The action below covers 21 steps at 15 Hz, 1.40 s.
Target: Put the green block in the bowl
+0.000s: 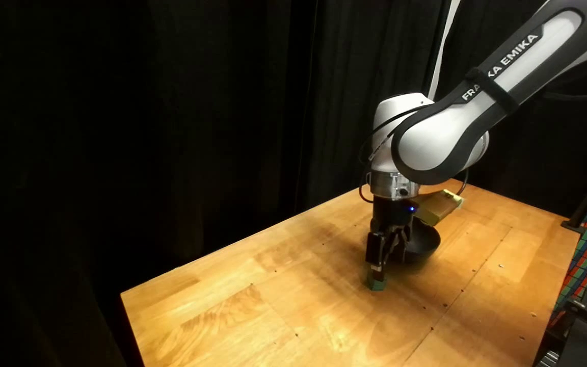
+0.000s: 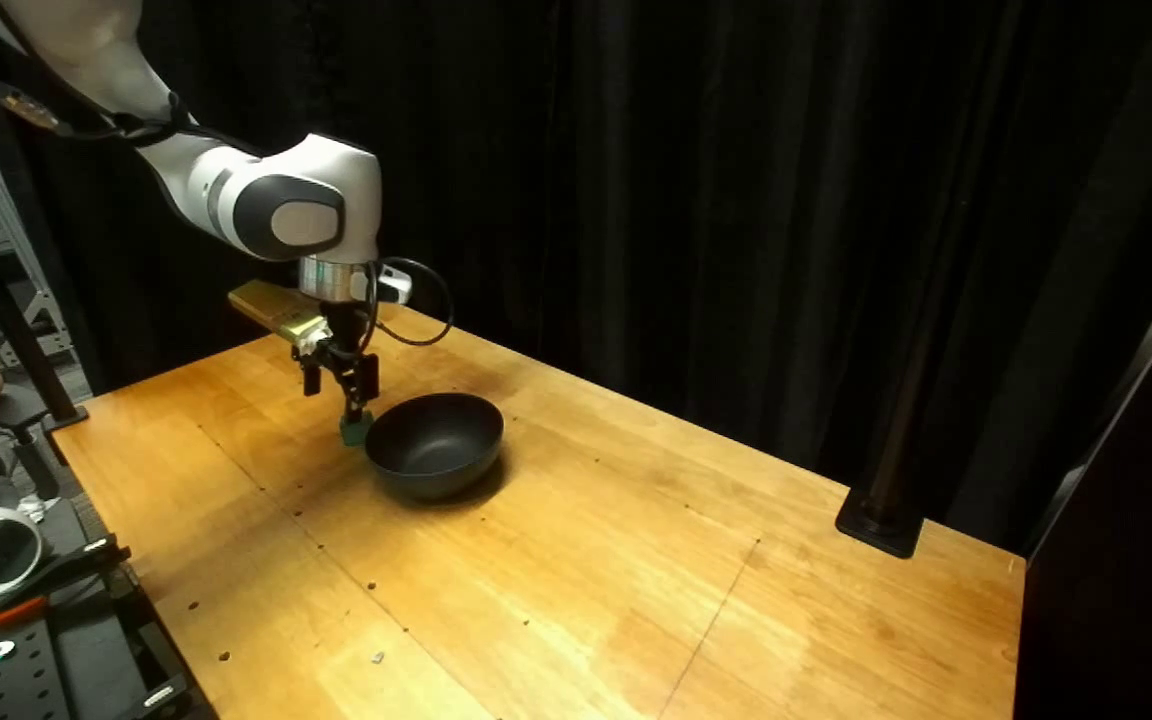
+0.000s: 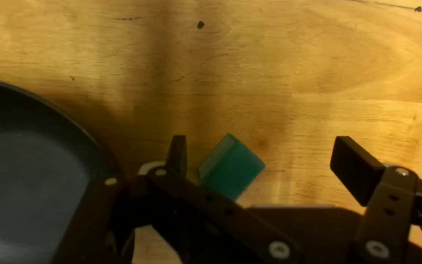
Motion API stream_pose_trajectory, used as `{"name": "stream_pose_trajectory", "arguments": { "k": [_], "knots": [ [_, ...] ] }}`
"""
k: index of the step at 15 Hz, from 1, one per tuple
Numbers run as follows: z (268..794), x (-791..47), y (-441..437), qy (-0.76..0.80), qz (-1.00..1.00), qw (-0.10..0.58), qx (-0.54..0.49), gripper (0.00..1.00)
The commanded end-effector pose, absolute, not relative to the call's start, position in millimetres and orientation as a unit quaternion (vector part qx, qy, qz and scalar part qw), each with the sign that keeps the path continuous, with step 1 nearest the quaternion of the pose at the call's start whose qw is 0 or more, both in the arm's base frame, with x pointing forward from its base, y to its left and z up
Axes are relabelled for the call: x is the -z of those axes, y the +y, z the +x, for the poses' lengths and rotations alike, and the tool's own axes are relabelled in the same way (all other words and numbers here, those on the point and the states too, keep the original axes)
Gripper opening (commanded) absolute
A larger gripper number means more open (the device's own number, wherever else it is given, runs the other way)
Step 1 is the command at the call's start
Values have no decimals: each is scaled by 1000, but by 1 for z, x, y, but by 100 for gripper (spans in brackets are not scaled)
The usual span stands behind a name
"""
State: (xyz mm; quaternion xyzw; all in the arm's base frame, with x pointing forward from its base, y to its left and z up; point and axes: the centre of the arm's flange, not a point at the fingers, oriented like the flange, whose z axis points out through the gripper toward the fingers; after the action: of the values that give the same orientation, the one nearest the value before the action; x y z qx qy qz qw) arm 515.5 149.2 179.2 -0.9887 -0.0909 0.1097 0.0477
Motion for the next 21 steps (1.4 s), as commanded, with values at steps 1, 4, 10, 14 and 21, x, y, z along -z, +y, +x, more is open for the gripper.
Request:
{"name": "stream_pose_trajectory", "arguments": {
  "k": [1, 4, 10, 14, 21],
  "knots": [
    [521, -162, 158, -84, -990, 49, -104, 100],
    [521, -152, 160, -76, -990, 59, -99, 100],
    [527, -145, 161, -57, -995, 60, -55, 100],
    [528, -145, 159, -47, -995, 61, -56, 58],
    [517, -174, 150, -60, -992, 66, -85, 11]
  ]
}}
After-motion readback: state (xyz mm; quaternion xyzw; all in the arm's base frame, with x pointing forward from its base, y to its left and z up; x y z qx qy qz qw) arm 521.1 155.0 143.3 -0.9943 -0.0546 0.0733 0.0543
